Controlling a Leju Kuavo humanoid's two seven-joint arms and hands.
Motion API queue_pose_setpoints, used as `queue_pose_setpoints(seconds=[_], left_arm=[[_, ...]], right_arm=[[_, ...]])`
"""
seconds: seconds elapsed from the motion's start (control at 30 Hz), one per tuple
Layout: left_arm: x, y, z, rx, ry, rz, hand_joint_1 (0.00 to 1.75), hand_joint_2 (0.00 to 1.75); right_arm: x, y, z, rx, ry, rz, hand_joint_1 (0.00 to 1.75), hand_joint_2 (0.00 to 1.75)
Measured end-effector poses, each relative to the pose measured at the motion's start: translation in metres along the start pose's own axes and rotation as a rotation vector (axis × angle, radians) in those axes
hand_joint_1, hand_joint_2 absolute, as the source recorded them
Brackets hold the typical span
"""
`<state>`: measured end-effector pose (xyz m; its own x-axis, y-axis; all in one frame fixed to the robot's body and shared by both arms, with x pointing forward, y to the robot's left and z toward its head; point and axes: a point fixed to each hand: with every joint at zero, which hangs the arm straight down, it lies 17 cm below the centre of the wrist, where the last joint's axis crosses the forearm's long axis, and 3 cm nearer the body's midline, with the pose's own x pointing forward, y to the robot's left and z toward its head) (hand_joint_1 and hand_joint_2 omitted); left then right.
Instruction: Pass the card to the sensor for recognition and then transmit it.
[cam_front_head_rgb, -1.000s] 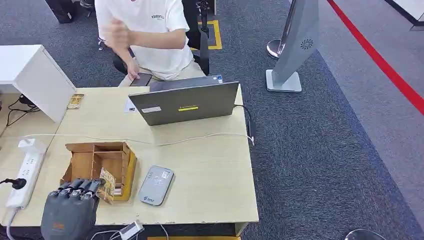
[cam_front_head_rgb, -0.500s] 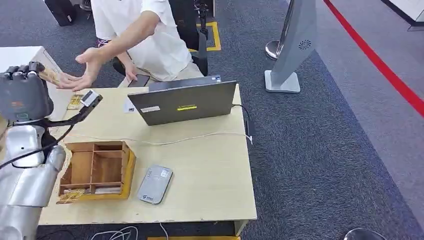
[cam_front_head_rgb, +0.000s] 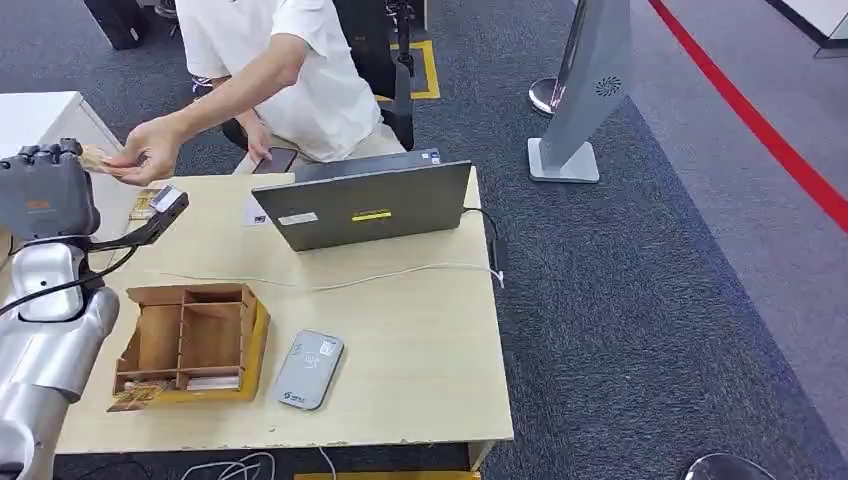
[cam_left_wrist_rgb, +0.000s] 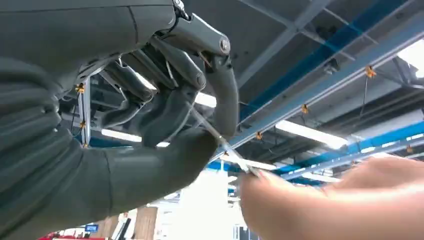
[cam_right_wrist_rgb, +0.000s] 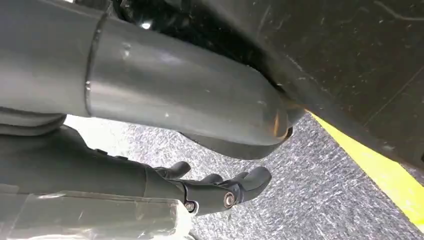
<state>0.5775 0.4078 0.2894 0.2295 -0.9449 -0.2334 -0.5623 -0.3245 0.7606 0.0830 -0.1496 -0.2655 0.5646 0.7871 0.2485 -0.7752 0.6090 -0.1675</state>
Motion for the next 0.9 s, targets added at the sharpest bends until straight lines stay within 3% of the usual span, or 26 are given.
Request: queue_pose_setpoints(seconds=[0.3, 0.43, 0.6, 0.67, 0.73, 0.8, 0.9], left_arm=[[0.02, -0.035, 0.043, -0.096, -0.088, 0.002, 0.0, 1.75], [0.038, -0.033, 0.072, -0.091, -0.156, 0.045, 0.0, 1.75], [0.033, -0.008, 0.151, -0.075, -0.187, 0.213, 0.0, 1.75], [0.007, 0.021, 0.172, -0.008, -0.189, 0.293, 0.0, 1.75], [-0.044, 0.04, 0.189, 0.056, -0.123, 0.333, 0.0, 1.75], [-0.111, 0.047, 0.213, 0.083, -0.022, 0.303, 0.0, 1.75], [-0.221, 0.058, 0.259, 0.106, 0.208, 0.225, 0.0, 1.75]], right_arm=[[-0.004, 0.0, 0.0, 0.005, 0.019, -0.003, 0.0, 0.0], [-0.004, 0.0, 0.0, 0.001, 0.026, -0.02, 0.0, 0.0], [-0.009, 0.0, 0.0, -0.008, 0.047, -0.068, 0.0, 0.0], [-0.011, 0.002, 0.001, -0.007, 0.054, -0.08, 0.0, 0.0], [-0.012, 0.001, 0.001, -0.008, 0.056, -0.079, 0.0, 0.0], [-0.012, 0.002, 0.001, -0.007, 0.056, -0.08, 0.0, 0.0], [-0.011, 0.003, 0.001, -0.002, 0.052, -0.082, 0.0, 0.0]])
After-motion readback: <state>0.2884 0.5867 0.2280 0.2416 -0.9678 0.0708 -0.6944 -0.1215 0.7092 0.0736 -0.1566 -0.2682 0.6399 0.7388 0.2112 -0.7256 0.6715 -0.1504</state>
